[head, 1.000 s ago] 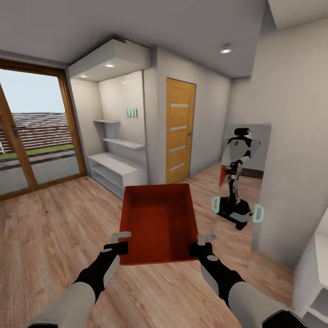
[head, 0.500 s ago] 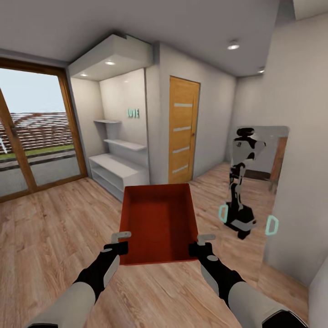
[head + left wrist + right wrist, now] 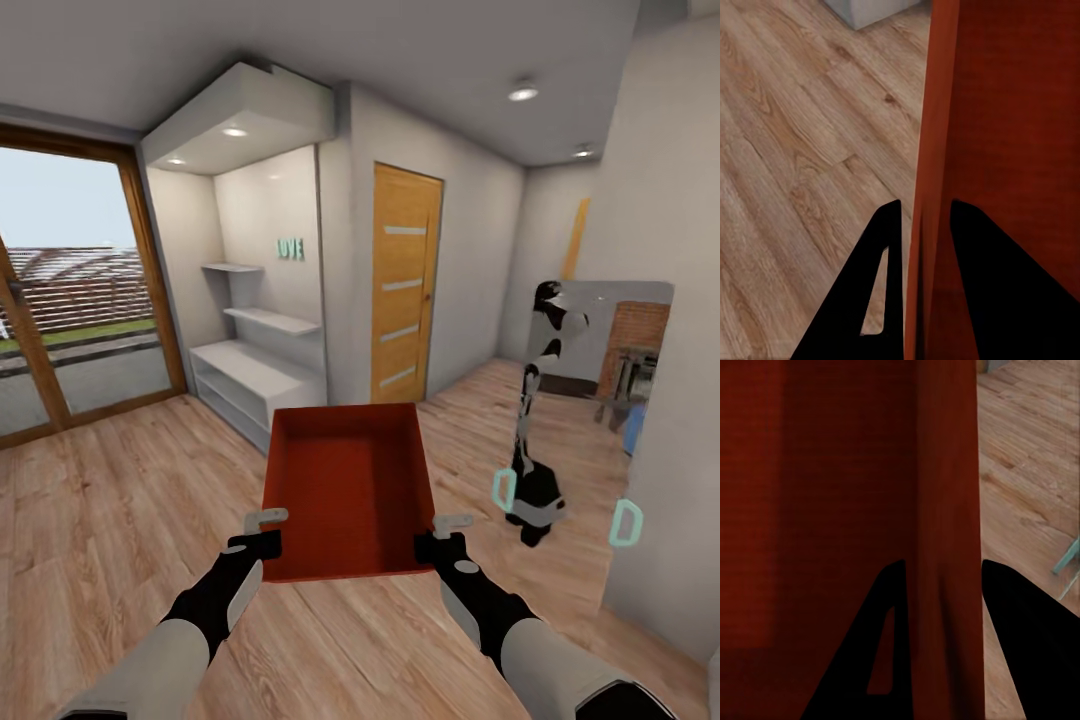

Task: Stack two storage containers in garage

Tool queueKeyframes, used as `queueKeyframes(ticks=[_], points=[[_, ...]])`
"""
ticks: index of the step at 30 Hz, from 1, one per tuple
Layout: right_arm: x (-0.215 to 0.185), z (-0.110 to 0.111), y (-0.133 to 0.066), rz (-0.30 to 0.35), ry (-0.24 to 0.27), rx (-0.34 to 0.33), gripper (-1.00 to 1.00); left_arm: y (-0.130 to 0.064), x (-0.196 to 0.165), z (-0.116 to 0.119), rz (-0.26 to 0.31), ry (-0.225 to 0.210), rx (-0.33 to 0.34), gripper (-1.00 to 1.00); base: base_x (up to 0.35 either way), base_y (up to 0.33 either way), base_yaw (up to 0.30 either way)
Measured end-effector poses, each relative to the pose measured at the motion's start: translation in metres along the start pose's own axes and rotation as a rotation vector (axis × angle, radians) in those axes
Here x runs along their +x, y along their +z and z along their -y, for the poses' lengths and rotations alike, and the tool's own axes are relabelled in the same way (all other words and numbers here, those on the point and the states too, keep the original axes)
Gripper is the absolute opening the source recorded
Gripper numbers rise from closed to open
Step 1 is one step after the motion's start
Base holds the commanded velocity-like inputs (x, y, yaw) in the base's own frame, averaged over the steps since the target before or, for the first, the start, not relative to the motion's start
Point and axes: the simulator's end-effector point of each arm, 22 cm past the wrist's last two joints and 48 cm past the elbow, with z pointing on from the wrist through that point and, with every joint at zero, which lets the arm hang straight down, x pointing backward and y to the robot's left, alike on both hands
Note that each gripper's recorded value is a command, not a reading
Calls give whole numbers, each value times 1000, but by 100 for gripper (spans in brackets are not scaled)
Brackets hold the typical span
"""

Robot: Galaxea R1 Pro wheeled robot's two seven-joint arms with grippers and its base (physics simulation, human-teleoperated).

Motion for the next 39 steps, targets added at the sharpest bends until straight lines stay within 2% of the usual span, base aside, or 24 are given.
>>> queueKeyframes(ticks=[39], points=[[0,0,0,0,0,0,-100,0,0,0,0,0,0,-100,322,105,0]])
